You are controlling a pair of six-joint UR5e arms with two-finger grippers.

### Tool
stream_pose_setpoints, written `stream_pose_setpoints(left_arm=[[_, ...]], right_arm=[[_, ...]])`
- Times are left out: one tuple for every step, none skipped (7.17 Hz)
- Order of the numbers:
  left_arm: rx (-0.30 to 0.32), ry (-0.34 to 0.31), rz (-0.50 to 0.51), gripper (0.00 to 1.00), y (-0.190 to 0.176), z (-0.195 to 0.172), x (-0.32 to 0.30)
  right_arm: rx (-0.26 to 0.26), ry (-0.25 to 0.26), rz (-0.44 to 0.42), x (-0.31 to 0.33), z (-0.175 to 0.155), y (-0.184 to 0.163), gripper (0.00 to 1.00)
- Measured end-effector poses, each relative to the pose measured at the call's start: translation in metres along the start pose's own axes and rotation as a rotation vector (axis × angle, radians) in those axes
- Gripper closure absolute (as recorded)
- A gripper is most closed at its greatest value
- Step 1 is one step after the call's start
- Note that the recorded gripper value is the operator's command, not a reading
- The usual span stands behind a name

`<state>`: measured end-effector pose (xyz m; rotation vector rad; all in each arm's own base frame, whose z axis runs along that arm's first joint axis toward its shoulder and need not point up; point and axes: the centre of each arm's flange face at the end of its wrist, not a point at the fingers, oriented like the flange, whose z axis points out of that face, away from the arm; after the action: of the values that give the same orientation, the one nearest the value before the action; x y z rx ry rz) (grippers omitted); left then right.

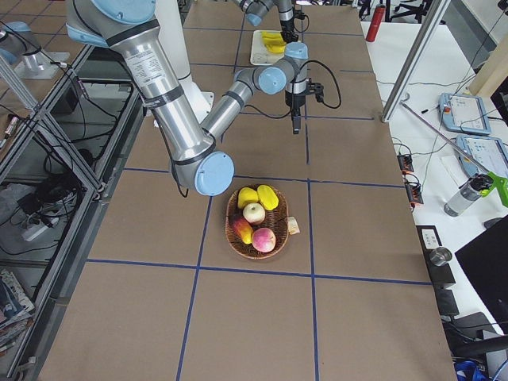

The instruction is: Transfer all bananas from basket to plate

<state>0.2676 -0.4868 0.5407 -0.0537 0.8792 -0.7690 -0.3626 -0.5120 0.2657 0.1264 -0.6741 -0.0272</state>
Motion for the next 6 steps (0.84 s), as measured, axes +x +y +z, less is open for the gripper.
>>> stream_pose_setpoints(left_arm=[[0.001, -0.014, -0.002, 0.0, -0.002, 0.001, -0.01], [0.001, -0.021, 0.007, 0.0, -0.002, 0.002, -0.016], [-0.003, -0.023, 0.031, 0.0, -0.002, 0.002, -0.018], [-0.012, -0.022, 0.069, 0.0, -0.004, -0.001, -0.019], [-0.035, -0.015, 0.123, 0.0, -0.014, -0.011, -0.023], [-0.077, 0.008, 0.187, 0.0, -0.041, -0.033, -0.032]], right_arm=[[0.0, 0.002, -0.002, 0.001, 0.0, 0.0, 0.0], [-0.001, 0.004, -0.001, 0.003, 0.001, -0.001, 0.0], [0.0, 0.006, 0.002, 0.006, 0.001, -0.001, 0.0], [0.0, 0.007, 0.01, 0.011, -0.001, -0.004, 0.0], [-0.004, 0.004, 0.017, 0.02, -0.004, -0.008, 0.0], [-0.01, 0.002, 0.008, 0.042, -0.008, -0.014, 0.0]])
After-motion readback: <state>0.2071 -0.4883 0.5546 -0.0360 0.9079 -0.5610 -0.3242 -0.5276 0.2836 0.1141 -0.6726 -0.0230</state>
